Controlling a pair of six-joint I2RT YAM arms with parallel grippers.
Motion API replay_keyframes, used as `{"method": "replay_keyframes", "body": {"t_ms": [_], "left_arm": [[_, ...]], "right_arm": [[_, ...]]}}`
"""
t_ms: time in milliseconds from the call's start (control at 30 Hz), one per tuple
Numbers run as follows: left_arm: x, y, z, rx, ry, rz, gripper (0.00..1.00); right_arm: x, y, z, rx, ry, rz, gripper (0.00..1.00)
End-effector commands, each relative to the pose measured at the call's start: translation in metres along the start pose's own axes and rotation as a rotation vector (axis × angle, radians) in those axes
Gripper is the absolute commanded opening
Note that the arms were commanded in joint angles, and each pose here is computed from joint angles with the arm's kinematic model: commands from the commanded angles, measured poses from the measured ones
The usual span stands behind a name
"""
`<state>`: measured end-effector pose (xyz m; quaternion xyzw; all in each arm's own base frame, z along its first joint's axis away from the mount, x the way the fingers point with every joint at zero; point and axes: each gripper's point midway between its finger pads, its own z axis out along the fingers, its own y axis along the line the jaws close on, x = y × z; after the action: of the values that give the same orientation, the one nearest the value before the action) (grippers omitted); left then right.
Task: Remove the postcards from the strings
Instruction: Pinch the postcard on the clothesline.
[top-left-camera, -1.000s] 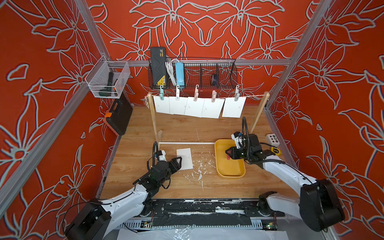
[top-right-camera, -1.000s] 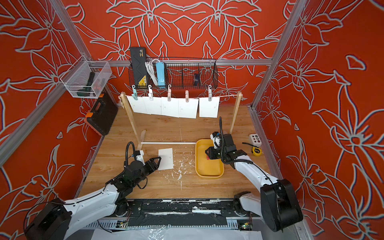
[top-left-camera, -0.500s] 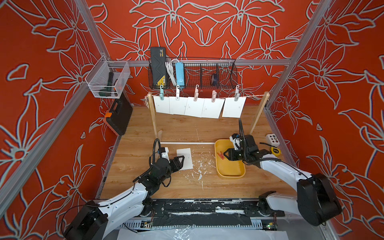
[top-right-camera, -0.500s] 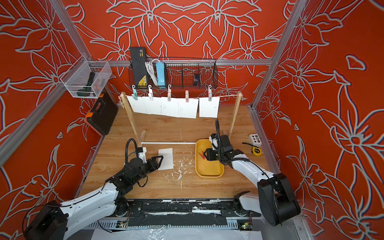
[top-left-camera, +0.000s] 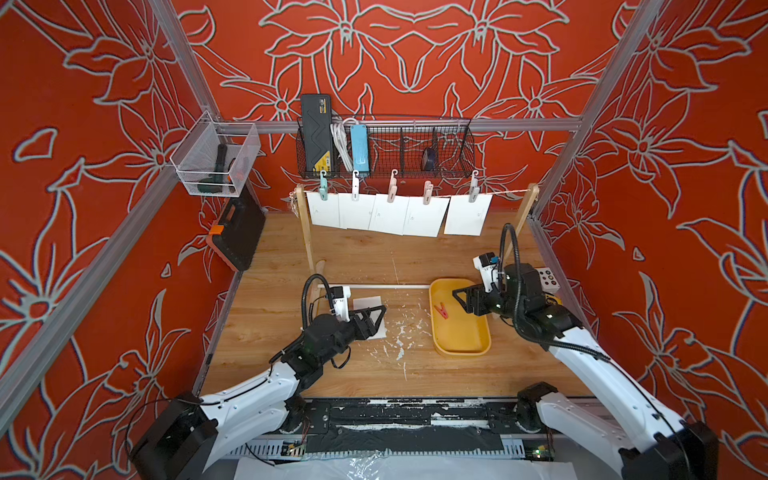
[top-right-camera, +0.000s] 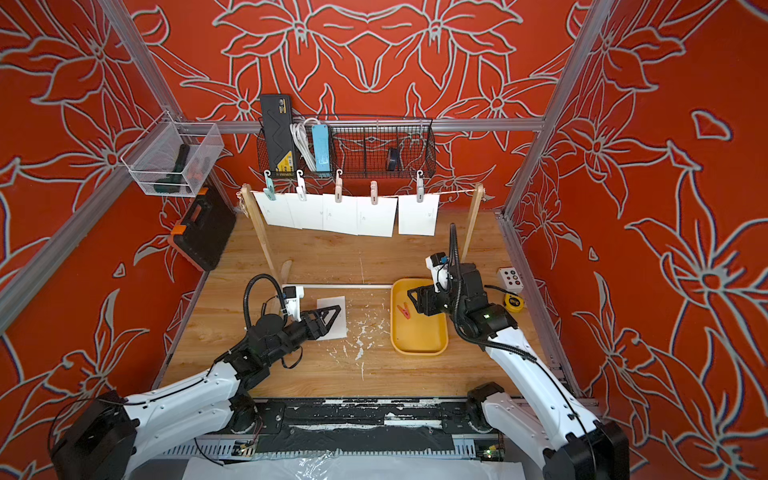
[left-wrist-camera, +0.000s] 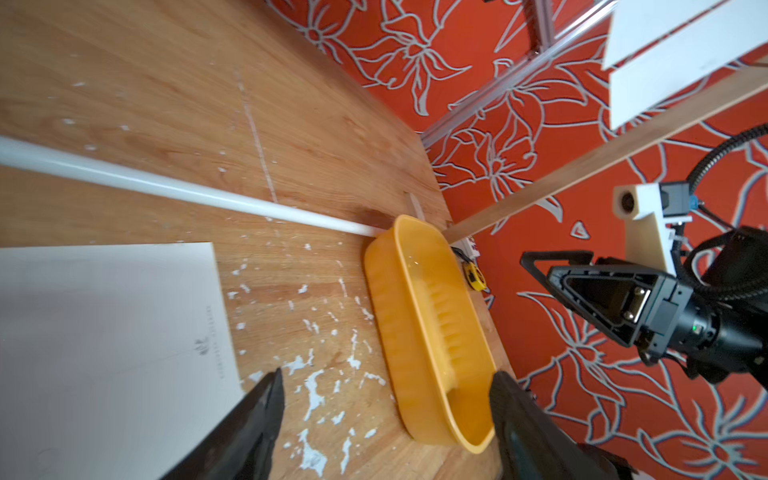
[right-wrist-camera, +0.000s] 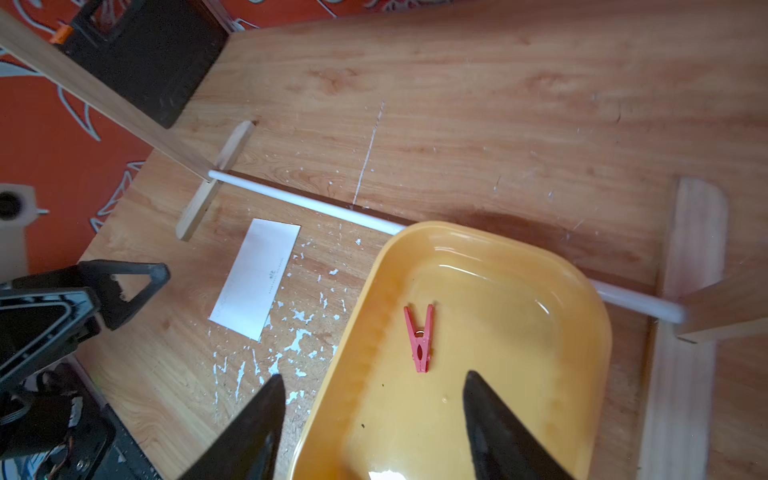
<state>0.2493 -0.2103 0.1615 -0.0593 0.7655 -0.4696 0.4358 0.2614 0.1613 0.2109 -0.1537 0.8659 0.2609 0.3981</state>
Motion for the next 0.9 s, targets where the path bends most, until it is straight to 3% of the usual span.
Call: {"method": "replay_keyframes", "body": {"t_ms": [0, 233, 433, 567, 733, 867], "left_arm": [[-0.014, -0.047, 0.004, 0.176, -0.039, 0.039, 0.80], [-0.005, -0.098, 0.028, 0.320, -0.015, 0.083, 0.81], [-0.001, -0.124, 0.056, 0.382, 0.018, 0.061, 0.75], [-0.004, -0.141, 0.068, 0.455, -0.001, 0.037, 0.77], [-0.012, -0.160, 0.066, 0.584, -0.156, 0.074, 0.80], [-0.006, -0.165, 0.091, 0.671, -0.182, 0.032, 0.80]], "right_arm": [[-0.019, 0.020, -0.030, -0.037, -0.036, -0.072, 0.72], [-0.071, 0.037, -0.085, 0.011, -0.156, -0.210, 0.81], [-0.126, 0.060, -0.121, 0.005, -0.272, -0.341, 0.81], [-0.171, 0.074, -0.142, 0.012, -0.335, -0.417, 0.80], [-0.207, 0.084, -0.149, -0.025, -0.391, -0.461, 0.80], [-0.230, 0.077, -0.148, -0.059, -0.413, -0.449, 0.79]]}}
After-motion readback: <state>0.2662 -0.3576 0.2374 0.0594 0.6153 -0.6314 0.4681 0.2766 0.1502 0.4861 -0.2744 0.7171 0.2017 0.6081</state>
